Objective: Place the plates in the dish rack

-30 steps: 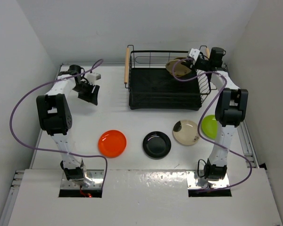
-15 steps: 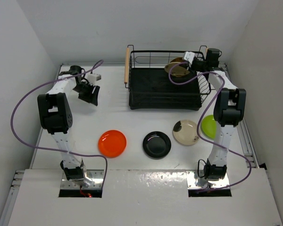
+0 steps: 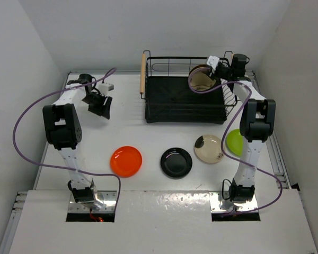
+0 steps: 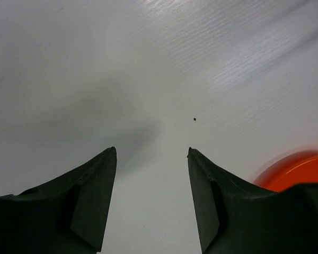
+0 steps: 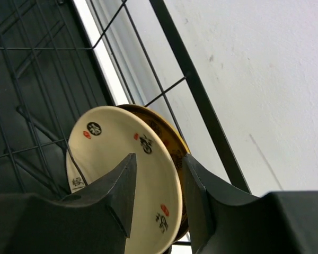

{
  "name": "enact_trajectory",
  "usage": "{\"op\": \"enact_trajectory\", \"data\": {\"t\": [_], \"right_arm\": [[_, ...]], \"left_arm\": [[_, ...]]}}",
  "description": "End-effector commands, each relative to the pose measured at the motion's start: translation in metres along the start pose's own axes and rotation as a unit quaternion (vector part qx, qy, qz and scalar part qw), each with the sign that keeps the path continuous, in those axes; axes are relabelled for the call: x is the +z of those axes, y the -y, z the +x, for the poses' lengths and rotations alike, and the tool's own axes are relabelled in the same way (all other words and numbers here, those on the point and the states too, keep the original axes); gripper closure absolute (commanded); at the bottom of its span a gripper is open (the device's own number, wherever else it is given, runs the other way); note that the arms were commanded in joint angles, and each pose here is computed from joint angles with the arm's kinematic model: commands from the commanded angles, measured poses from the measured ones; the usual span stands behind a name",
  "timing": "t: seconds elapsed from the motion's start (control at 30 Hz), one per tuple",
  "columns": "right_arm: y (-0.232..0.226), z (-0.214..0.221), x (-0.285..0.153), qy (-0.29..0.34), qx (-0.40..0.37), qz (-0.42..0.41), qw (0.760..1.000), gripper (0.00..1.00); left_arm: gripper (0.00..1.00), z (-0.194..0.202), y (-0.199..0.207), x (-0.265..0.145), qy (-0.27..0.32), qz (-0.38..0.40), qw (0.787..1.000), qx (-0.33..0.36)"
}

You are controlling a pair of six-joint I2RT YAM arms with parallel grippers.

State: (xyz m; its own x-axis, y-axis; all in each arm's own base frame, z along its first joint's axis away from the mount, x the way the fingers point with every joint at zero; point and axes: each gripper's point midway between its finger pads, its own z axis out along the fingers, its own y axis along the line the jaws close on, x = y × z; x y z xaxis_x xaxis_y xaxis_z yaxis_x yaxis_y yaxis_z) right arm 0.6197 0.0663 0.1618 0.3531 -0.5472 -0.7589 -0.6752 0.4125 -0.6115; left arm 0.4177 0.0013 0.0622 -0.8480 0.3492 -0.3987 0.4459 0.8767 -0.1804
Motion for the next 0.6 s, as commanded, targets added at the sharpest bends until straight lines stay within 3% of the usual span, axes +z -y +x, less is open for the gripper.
{"op": "enact_trajectory", "data": {"t": [0.0, 0.27, 0.37, 0.43, 0.57], "right_arm": [[-0.031, 0.035, 0.006, -0.01, 0.046, -0.019, 0.999, 0.6], [-0.001, -0.004, 0.003, 0.053, 0.081, 0.035, 0.995, 0.48], [0.018, -0.036, -0.001, 0.097, 0.096, 0.056, 0.989, 0.23], [0.028, -0.054, -0.006, 0.114, 0.11, 0.068, 0.985, 0.0], [0.052, -0.095, -0.024, 0.14, 0.084, 0.118, 0.979, 0.0]], "left_arm": [[0.39, -0.012, -0.003, -0.01, 0.015, -0.007, 1.0, 0.01], [0.39, -0.017, -0.003, -0.015, 0.024, -0.012, 1.0, 0.014], [0.39, -0.019, 0.004, -0.018, 0.024, -0.01, 0.999, 0.028], [0.39, -0.024, 0.013, -0.032, 0.033, -0.013, 0.997, 0.063], [0.39, -0.008, 0.036, -0.045, 0.031, -0.001, 0.993, 0.114]]}}
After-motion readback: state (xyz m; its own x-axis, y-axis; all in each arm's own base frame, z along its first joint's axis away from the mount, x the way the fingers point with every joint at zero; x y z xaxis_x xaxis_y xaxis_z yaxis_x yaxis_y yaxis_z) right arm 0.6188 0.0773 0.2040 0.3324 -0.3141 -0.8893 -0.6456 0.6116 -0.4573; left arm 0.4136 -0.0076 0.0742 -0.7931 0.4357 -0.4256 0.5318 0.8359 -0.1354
